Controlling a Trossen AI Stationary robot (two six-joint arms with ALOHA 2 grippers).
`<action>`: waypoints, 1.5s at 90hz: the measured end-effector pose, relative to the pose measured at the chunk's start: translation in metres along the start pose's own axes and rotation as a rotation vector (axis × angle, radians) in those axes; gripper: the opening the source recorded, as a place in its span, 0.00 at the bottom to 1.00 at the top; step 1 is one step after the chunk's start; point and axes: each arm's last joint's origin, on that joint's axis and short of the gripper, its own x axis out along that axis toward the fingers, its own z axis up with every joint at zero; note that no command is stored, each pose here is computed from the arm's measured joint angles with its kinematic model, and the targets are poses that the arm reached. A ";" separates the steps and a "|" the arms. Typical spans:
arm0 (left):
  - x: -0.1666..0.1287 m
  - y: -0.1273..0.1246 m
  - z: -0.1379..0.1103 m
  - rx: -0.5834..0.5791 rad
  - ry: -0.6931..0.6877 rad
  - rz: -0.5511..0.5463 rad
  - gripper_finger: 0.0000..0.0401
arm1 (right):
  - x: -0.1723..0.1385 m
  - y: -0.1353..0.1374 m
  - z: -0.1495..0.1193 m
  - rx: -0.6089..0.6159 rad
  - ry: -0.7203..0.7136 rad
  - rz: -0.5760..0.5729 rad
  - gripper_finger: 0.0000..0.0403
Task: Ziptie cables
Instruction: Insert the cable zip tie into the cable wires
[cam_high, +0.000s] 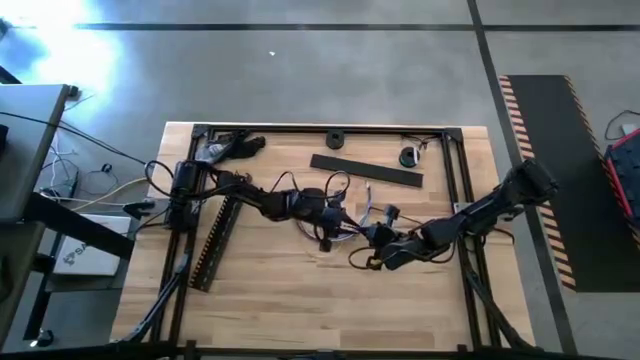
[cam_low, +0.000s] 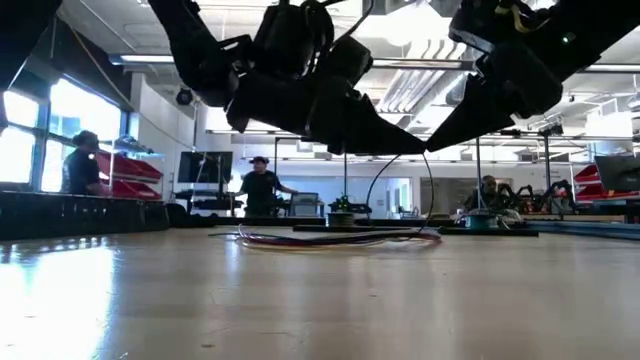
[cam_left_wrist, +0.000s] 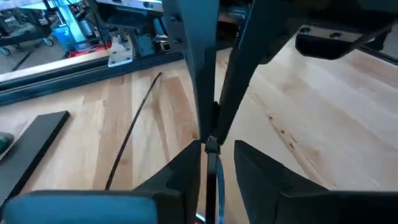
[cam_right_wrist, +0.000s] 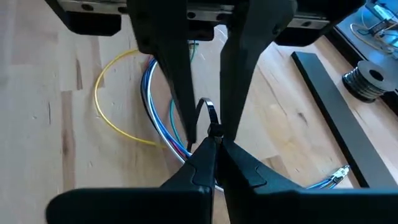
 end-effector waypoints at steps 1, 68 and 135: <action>0.000 0.000 0.000 0.001 -0.001 0.000 0.15 | 0.000 0.000 0.000 0.000 0.000 0.000 0.00; -0.002 0.007 -0.007 0.062 0.051 -0.006 0.00 | -0.029 0.021 -0.028 0.086 0.153 0.113 0.00; -0.002 0.004 -0.007 0.070 0.044 -0.048 0.00 | -0.037 -0.011 0.009 0.091 0.011 0.163 0.28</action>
